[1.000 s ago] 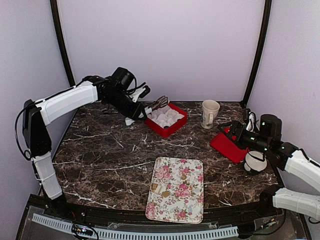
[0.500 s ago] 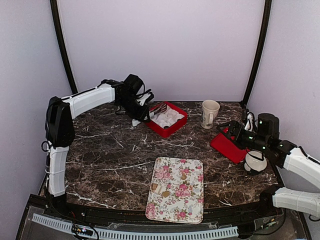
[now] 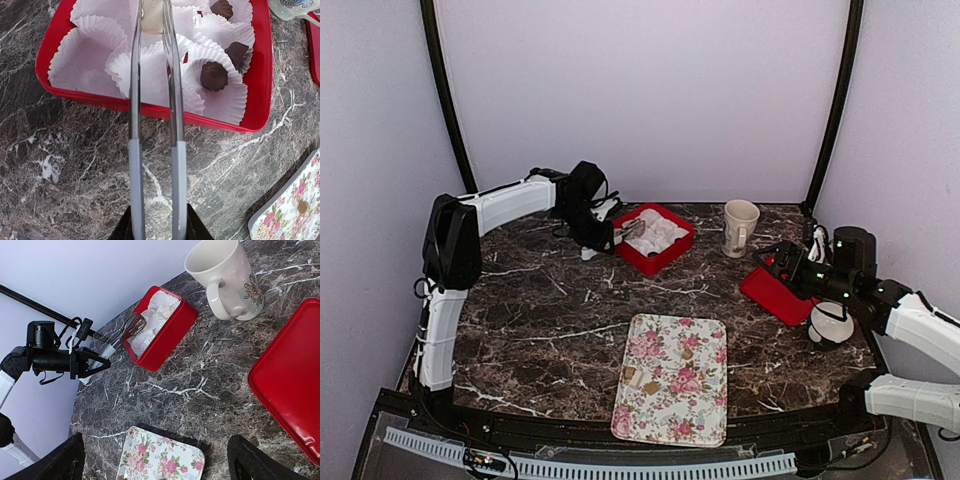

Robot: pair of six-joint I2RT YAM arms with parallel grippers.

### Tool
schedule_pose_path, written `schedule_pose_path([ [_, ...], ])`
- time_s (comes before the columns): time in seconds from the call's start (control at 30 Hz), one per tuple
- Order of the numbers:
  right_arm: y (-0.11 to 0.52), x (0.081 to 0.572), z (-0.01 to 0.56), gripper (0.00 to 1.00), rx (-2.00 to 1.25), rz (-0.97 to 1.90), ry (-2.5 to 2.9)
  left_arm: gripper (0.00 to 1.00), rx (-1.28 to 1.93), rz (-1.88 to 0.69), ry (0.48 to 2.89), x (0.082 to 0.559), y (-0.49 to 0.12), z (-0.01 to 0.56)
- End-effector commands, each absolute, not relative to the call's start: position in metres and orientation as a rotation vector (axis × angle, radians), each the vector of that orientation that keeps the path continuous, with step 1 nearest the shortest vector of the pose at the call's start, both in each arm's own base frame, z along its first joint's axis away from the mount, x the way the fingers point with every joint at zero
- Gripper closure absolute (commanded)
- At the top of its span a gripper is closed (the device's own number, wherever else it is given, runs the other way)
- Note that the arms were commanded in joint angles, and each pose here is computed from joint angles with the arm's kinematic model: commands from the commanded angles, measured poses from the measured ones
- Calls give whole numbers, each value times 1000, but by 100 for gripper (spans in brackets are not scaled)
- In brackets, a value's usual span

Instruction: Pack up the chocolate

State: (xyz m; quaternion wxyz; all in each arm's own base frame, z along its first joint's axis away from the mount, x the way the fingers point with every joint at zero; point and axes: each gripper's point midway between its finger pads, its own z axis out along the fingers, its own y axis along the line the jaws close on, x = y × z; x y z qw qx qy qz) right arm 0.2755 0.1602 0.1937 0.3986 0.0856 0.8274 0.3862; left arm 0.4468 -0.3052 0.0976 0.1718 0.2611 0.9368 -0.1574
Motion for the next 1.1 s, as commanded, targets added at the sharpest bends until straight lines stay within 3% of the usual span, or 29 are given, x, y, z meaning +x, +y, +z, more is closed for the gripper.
schedule_pose_path([
  [0.0,158,283,215,0,211,971,2029,81,741,-506,2591,455,-315,121],
  [0.27,157,282,216,0,213,965,2028,80,740,-518,2606,456,-318,113],
  [0.77,157,285,217,0,216,968,2025,66,746,-550,2610,455,-322,110],
  [1.07,160,287,219,0,200,976,2024,66,722,-585,2494,455,-322,169],
])
